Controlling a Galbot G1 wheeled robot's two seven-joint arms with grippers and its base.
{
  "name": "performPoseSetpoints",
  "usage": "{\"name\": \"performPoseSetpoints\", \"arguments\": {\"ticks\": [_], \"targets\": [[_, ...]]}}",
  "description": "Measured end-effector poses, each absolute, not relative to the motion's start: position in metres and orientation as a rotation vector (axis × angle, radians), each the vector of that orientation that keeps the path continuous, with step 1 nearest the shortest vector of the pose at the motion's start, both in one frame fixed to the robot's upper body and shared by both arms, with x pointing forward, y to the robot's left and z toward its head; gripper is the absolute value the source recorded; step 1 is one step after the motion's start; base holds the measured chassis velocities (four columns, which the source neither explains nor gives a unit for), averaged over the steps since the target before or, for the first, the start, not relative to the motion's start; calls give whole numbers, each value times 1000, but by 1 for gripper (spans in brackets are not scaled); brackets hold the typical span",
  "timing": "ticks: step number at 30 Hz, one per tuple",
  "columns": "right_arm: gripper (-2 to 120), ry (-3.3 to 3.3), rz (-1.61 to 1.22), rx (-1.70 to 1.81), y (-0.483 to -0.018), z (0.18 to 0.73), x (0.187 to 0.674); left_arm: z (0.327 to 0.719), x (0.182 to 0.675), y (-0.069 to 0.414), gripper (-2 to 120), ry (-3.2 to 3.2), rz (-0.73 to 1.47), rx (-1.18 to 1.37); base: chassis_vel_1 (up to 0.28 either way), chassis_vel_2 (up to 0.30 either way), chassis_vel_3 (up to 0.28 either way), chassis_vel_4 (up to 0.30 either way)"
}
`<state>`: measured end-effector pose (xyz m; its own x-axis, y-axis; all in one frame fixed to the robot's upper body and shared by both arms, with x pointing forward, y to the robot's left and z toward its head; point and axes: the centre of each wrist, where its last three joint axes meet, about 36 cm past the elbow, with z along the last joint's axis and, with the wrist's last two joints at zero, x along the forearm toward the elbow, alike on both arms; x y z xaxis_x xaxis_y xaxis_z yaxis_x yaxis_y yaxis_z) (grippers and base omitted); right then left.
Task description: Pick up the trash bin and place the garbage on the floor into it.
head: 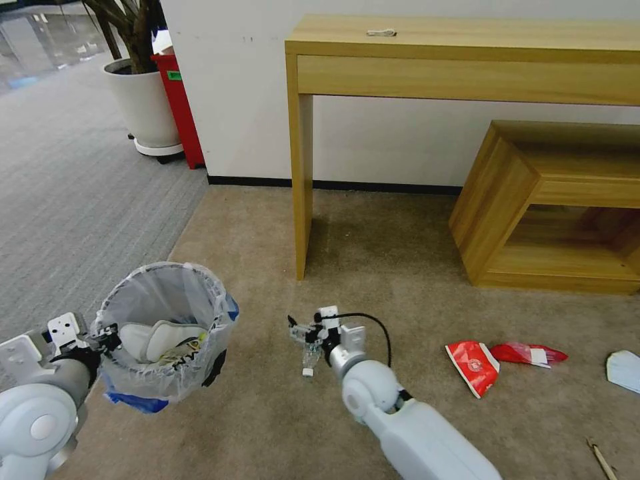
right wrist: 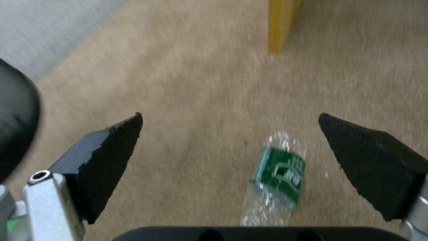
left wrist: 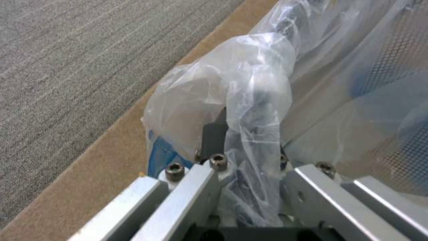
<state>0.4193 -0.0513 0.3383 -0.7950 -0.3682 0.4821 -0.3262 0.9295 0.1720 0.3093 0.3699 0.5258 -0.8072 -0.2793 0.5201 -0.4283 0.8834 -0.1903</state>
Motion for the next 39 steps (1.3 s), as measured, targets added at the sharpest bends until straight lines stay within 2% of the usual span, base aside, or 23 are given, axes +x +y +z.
{"name": "performPoseSetpoints", "arguments": {"ticks": [11, 39], "targets": [[100, -2407, 16, 373, -15, 310, 429, 529, 310, 370, 0, -2568, 424, 505, 0, 0, 0, 0], [98, -2366, 16, 237, 3, 263, 459, 529, 304, 365, 0, -2570, 457, 477, 0, 0, 0, 0]]}}
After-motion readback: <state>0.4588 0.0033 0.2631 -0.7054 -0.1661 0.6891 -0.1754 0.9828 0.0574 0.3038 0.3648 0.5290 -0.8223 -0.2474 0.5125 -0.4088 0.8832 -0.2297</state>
